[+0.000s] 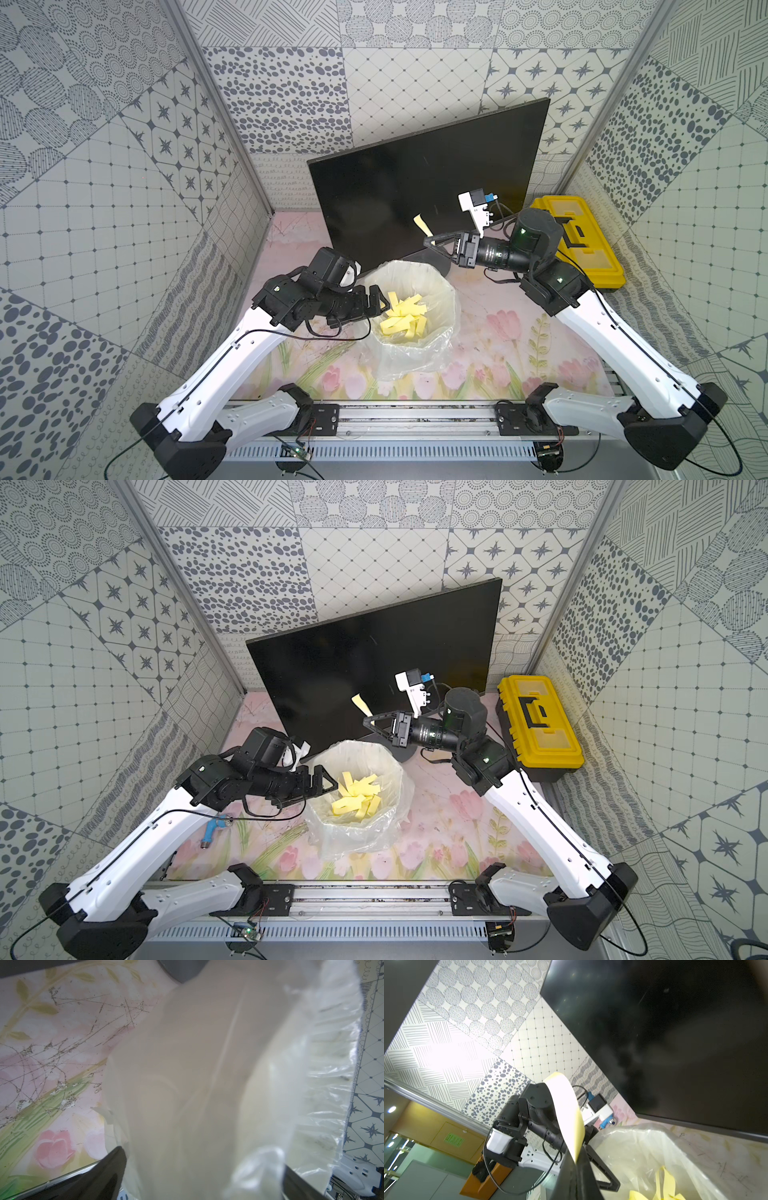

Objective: Remove the sticky note from the monitor
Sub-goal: Place the sticky note in the trash bin.

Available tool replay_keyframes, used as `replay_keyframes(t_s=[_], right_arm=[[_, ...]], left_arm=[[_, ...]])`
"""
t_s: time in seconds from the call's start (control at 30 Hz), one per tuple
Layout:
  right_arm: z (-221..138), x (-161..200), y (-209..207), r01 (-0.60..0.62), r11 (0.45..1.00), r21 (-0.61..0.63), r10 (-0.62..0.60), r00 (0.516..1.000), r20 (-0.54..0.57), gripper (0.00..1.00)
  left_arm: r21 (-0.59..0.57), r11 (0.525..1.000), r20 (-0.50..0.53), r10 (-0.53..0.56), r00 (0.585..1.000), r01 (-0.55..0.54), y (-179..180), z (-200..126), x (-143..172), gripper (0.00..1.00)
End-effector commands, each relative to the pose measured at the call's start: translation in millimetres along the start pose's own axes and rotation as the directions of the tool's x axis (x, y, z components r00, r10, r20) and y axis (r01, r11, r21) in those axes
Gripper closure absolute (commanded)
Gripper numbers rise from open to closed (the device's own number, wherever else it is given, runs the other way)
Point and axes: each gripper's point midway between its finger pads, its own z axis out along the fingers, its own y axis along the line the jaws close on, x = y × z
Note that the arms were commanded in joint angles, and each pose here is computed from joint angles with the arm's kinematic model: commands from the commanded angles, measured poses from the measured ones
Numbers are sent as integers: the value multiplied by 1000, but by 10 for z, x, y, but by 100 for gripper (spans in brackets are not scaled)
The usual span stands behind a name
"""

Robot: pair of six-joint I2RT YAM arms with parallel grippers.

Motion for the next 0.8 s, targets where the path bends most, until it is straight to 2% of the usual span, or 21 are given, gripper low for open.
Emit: replay_keyframes(t_s=[0.0, 0.27, 0.77], right_arm=[[-21, 287, -75, 29, 998, 54, -25, 997, -67, 100], [-64, 734, -237, 27, 989, 144, 1, 982, -190, 100], [33, 1007, -430, 54, 977, 207, 11, 954, -301, 100]], left_arm=[[11, 1000, 8, 25, 1000, -25, -34, 22, -12, 1], [12, 1000, 17, 22, 1000, -22, -12, 28, 0, 1], [11, 1000, 35, 17, 999, -17, 10, 32, -13, 1]])
